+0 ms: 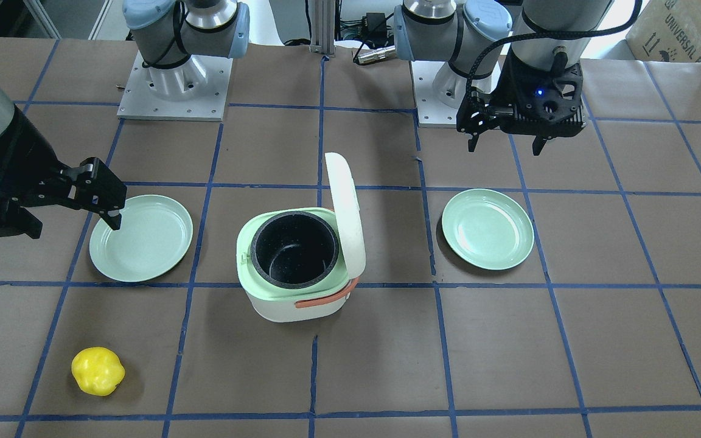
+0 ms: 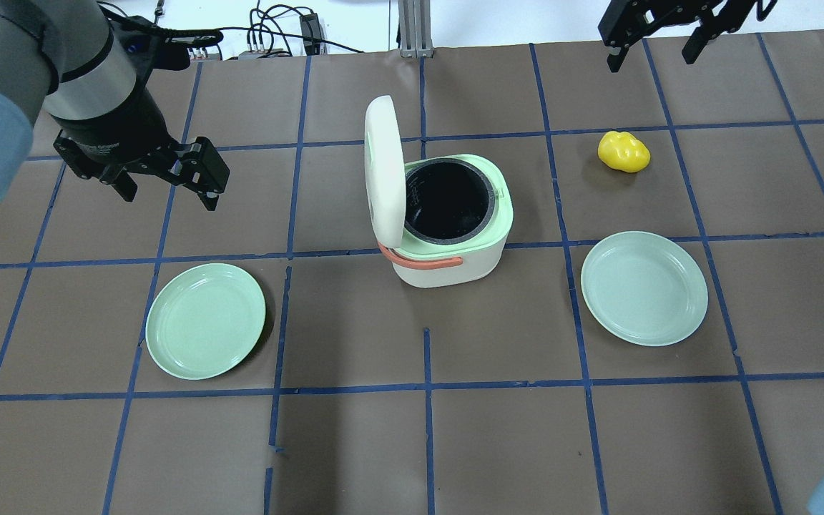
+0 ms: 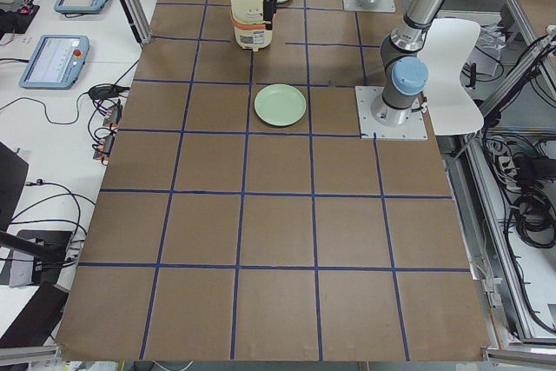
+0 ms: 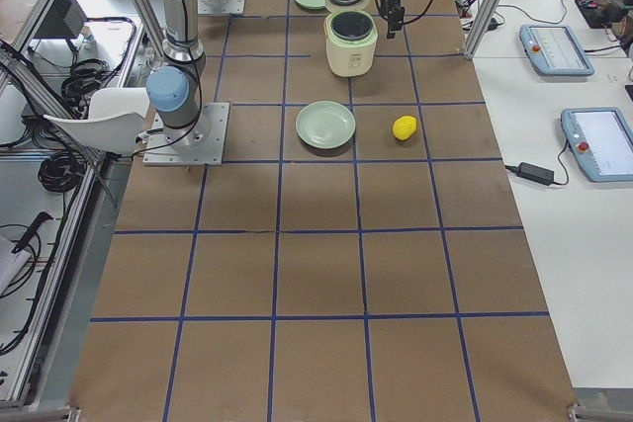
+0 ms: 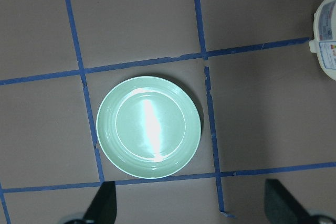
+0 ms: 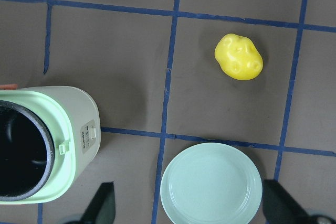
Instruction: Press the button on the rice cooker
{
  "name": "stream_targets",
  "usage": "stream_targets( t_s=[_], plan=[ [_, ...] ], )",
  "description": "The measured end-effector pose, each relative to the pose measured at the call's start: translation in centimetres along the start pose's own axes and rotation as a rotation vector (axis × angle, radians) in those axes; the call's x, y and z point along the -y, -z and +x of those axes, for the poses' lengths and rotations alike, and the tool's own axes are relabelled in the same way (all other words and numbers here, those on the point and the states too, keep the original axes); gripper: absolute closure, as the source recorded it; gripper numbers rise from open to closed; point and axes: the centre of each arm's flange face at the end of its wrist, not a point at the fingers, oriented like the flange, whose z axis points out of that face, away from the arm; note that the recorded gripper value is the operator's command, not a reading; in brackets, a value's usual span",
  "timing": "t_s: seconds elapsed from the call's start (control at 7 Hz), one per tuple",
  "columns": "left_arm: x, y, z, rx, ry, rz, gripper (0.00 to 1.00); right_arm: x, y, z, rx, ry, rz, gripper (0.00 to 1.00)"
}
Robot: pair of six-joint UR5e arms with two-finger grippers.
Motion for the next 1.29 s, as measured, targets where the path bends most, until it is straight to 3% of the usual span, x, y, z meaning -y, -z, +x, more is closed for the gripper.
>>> stream_targets(
  t_s=[1.0, 1.29],
  plan=[
    [0.0, 0.0, 0.0, 0.0, 0.0, 0.0, 0.0, 0.1, 0.3, -0.1, -0.004, -0.001, 0.007, 0.0],
    [0.0, 0.0, 0.0, 0.0, 0.0, 0.0, 0.0, -0.9, 1.1, -2.9, -0.012, 0.049, 0.029, 0.0]
  ],
)
